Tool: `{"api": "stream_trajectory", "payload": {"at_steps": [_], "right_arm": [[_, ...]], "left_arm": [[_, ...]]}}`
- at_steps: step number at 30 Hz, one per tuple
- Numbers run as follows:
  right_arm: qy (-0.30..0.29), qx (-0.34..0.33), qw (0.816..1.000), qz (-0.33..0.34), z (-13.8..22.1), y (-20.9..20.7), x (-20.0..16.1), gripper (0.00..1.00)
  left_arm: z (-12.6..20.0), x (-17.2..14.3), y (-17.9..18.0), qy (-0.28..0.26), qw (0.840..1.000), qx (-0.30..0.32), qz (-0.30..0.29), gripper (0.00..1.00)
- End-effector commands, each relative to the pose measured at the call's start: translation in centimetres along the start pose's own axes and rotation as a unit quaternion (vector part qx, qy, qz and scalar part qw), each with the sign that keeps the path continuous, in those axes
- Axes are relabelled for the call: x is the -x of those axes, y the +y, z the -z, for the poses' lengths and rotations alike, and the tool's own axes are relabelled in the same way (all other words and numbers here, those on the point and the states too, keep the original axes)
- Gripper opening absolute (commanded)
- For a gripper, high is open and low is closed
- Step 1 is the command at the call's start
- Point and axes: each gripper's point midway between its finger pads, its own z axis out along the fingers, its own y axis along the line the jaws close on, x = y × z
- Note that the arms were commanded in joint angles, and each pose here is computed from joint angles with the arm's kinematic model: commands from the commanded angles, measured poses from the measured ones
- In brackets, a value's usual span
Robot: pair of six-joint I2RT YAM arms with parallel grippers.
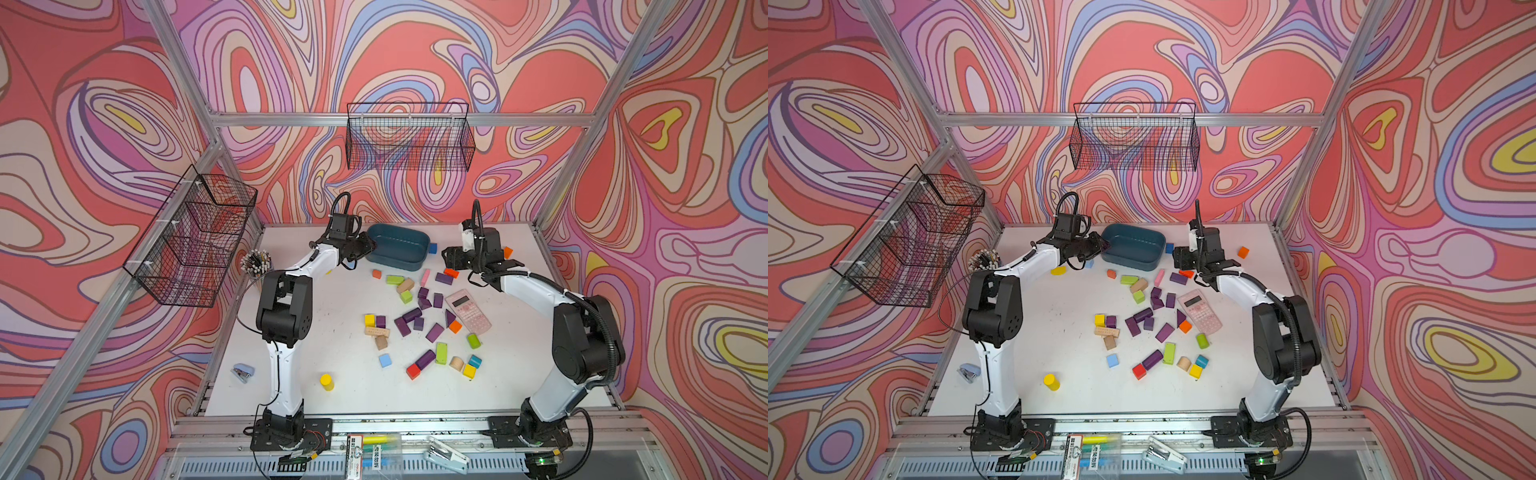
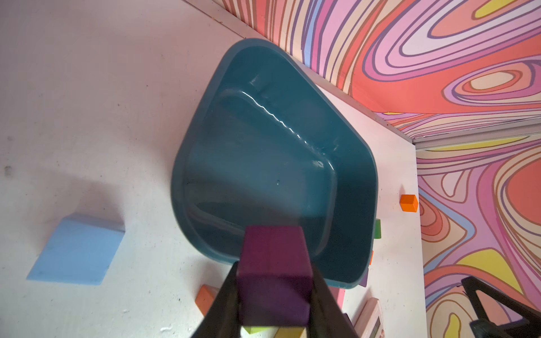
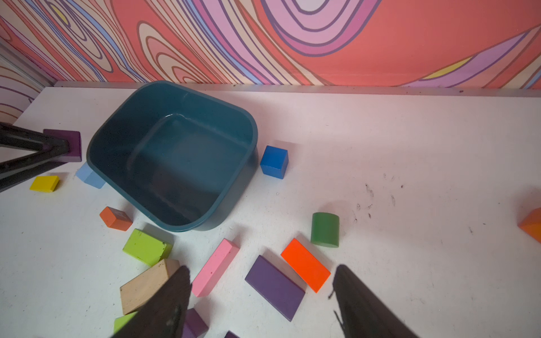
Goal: Pick purple bricks into the storage bin
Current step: Place the building block in the storage box, then adjust the storage box at the center of the board.
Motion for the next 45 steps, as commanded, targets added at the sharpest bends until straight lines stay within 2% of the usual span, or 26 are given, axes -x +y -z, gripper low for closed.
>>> {"api": "stream_trajectory", "payload": {"at_steps": [1,17,28,32,36,45], "right_arm": [[-0.003,-0.001,1.0,0.014,-0.4,0.2,0.4,0.8],[0.001,0.001,1.0,0.019,-0.7,0.2,0.3,0.8],[0.006,-0.002,1.0,0.023,-0.8,0.1,0.2,0.8],[0.007,0.0,1.0,0.023,-0.8,0.1,0.1,0.8],[0.007,0.0,1.0,0.023,-0.8,0.1,0.1,0.8],[0.007,0.001,1.0,0.025,-0.8,0.1,0.2,0.81]], "left_arm": [[-1.0,0.6,-0.5,-0.005,1.0,-0.01,0.001,0.23],[-2.9,1.2,0.2,-0.003,1.0,0.005,0.004,0.27],[-3.7,0.5,0.8,0.008,1.0,0.023,0.005,0.49],[-3.7,0.4,1.0,0.008,1.0,0.03,0.005,0.61],[-3.7,0.6,1.0,0.006,0.999,0.034,0.008,0.65],[-3.4,-0.2,1.9,0.027,0.996,0.084,0.003,0.67]]}}
